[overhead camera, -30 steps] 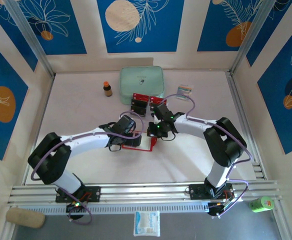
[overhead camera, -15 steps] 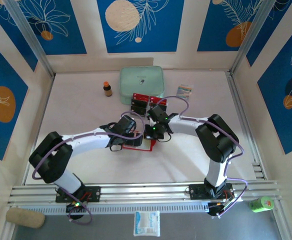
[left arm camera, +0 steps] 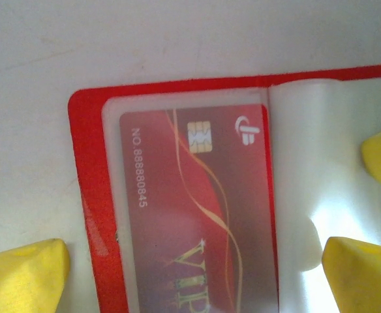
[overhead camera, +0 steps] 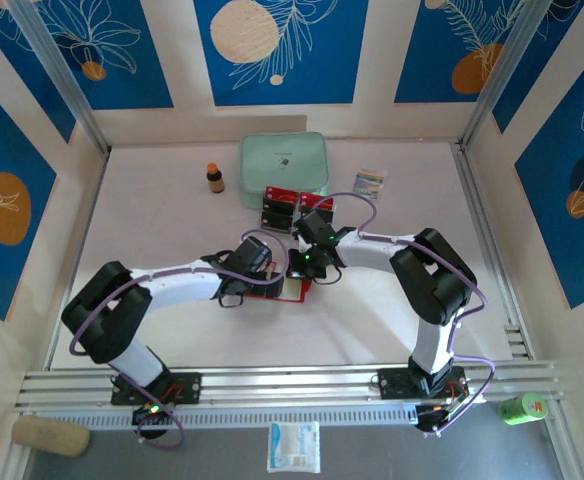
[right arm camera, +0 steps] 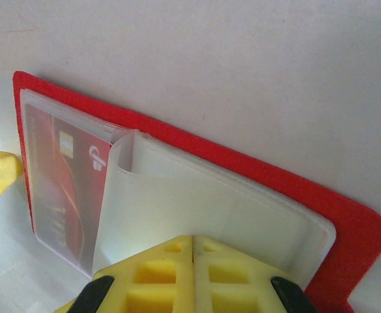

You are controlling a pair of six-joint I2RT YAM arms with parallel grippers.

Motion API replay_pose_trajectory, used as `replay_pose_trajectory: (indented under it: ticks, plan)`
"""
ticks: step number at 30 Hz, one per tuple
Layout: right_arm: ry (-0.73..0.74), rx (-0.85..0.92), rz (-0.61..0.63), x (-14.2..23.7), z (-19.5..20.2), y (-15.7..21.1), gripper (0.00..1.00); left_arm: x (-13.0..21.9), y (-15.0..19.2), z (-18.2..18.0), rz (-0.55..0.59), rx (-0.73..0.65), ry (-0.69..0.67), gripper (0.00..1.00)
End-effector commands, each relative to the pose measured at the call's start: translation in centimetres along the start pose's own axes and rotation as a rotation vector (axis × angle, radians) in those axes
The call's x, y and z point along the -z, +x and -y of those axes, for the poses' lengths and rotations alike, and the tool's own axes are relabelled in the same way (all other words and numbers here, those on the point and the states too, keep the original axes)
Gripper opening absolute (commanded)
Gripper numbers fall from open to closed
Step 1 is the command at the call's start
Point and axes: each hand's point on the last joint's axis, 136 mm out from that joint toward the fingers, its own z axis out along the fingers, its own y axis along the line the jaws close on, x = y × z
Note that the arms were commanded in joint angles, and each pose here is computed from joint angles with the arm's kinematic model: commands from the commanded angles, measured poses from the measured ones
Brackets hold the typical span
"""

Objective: Put the credit cards into the card holder
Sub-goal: Flip over the card slot in the card holder.

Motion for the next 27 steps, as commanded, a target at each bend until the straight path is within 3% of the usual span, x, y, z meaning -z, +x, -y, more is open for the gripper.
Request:
replay_pose_trajectory:
  ticks: [1, 27]
  plan:
    - [-0.009, -0.016, -0.035, -0.6, -0.1, 0.7, 0.00, -0.6, 1.3, -0.3, -0.027, -0.019, -0.014, 0.98]
    - [-0.038, -0.032, 0.049, 2.8, -0.5, -0.6, 0.03, -0.5, 1.4, -0.4, -0.017, -0.013, -0.008, 0.91]
